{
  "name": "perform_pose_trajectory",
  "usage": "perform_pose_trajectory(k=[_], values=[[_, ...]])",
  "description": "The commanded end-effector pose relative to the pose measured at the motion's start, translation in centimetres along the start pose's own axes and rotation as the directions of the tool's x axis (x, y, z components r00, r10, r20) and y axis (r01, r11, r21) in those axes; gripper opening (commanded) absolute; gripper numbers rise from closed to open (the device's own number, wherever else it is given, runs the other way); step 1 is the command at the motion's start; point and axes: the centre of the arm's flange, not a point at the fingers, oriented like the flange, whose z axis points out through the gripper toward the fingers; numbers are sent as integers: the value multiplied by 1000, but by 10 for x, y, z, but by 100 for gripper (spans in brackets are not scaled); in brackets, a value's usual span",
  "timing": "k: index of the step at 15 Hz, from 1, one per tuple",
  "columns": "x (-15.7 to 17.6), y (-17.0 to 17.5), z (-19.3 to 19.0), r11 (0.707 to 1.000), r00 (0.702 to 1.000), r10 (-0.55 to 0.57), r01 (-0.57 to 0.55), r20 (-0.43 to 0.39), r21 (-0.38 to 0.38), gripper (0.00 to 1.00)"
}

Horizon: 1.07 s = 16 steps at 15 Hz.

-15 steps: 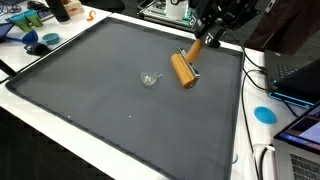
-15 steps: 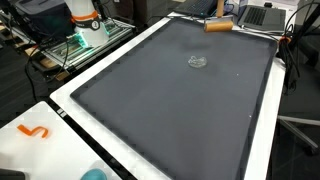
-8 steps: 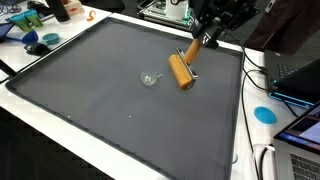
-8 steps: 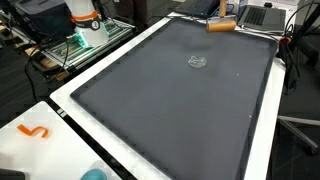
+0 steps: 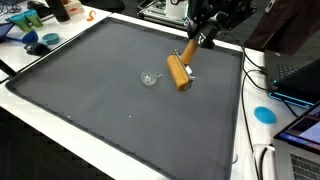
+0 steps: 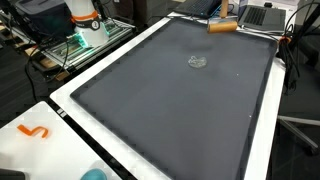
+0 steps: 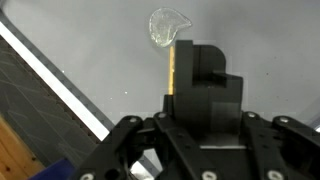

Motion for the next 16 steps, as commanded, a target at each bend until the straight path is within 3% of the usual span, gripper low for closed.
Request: perform_pose_trajectory(k=[1,10,16], values=[[-3,17,-3,999,1000,10,-9,-21,46,24],[-13,66,3,985,995,79,-70,-53,157,24],[-33,108,8,976,990,125,-113,-57,185,24]])
